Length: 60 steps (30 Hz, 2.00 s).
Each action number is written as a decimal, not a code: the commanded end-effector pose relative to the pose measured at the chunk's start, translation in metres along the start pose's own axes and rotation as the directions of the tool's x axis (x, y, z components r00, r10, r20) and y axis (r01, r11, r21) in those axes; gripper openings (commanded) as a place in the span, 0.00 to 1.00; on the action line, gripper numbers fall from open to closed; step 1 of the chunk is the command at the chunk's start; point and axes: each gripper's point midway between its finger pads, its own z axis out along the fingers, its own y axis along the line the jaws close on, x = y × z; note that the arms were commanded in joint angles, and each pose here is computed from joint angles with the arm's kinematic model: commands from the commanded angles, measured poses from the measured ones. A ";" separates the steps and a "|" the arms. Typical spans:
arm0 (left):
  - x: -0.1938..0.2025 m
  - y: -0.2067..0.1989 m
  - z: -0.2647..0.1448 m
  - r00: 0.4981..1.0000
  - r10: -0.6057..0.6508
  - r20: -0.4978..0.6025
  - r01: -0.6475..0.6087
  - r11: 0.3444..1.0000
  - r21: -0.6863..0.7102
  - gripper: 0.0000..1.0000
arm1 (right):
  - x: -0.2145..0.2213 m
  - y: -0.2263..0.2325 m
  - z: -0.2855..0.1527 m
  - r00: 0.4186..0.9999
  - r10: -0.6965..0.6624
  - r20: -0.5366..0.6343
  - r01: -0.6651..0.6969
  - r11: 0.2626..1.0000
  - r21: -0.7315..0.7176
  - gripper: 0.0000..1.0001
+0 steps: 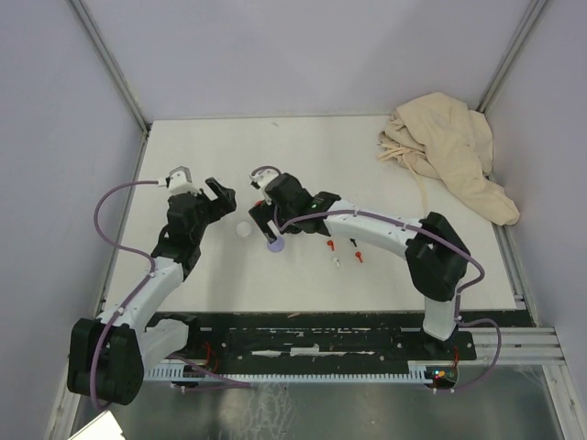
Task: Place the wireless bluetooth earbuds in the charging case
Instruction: Pick up the charging case at the center of the board.
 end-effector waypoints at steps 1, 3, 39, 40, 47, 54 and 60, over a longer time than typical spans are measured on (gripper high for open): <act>-0.012 0.005 0.003 1.000 0.014 0.018 -0.013 0.999 -0.034 0.99 | -0.020 0.010 0.018 0.998 -0.033 0.046 0.032 0.999 0.018 0.98; -0.013 0.018 0.003 1.000 0.012 0.013 -0.011 0.997 -0.081 0.99 | -0.021 0.023 0.030 0.998 -0.033 0.056 0.034 0.999 -0.023 0.98; -0.023 0.078 0.004 0.997 -0.058 0.043 0.067 0.960 -0.272 0.99 | -0.007 0.075 0.133 1.000 0.008 -0.005 -0.009 0.996 -0.087 0.87; -0.023 0.078 0.004 0.997 -0.057 0.044 0.067 0.960 -0.273 1.00 | -0.007 0.075 0.134 1.000 0.010 -0.007 -0.011 0.996 -0.088 0.86; -0.023 0.078 0.005 0.997 -0.059 0.044 0.069 0.960 -0.271 1.00 | -0.003 0.077 0.138 1.000 0.015 -0.020 -0.016 0.995 -0.094 0.80; -0.022 0.079 0.005 0.997 -0.059 0.044 0.069 0.959 -0.274 1.00 | 0.002 0.080 0.141 0.999 0.012 -0.037 -0.016 0.994 -0.104 0.75; -0.022 0.079 0.005 0.997 -0.059 0.044 0.068 0.959 -0.274 1.00 | 0.004 0.083 0.142 0.999 0.005 -0.045 -0.009 0.994 -0.107 0.65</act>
